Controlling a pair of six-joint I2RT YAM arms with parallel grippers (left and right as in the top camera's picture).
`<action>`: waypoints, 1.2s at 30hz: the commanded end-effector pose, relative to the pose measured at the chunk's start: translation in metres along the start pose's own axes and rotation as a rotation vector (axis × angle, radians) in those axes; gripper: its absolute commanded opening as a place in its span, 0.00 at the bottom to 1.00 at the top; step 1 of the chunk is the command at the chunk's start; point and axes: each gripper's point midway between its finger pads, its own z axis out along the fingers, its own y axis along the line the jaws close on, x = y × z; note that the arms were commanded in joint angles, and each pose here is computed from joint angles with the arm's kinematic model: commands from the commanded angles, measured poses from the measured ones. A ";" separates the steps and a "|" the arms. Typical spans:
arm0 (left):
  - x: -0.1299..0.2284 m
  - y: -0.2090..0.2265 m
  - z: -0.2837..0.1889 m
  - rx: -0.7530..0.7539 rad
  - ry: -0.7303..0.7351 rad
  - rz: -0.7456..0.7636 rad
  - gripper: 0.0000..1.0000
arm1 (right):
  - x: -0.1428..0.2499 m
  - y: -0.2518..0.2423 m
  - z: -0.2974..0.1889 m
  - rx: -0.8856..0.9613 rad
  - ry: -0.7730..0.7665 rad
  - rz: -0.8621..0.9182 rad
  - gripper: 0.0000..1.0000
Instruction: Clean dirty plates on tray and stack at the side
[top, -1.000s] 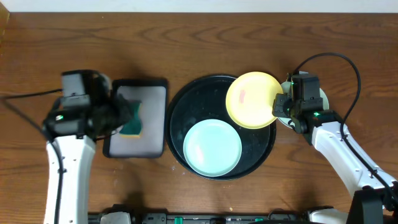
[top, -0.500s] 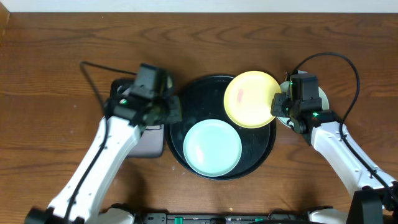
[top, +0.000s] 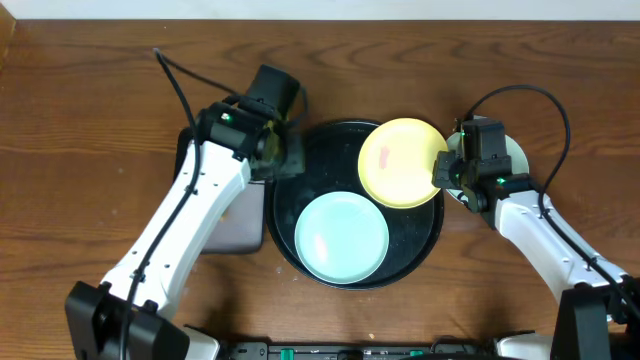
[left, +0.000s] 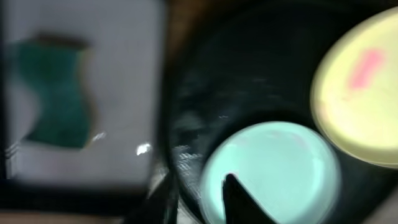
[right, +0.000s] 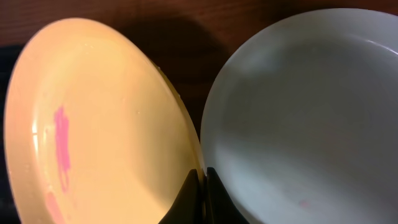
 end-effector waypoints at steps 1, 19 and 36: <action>-0.012 0.045 -0.003 -0.155 -0.029 -0.088 0.33 | 0.002 0.005 0.001 -0.012 0.002 0.007 0.01; 0.011 0.130 0.058 -0.243 0.076 -0.152 0.56 | 0.001 0.006 0.001 -0.013 0.000 0.007 0.01; 0.019 0.147 0.097 -0.238 0.039 -0.156 0.64 | 0.001 0.006 0.001 -0.013 -0.001 0.007 0.01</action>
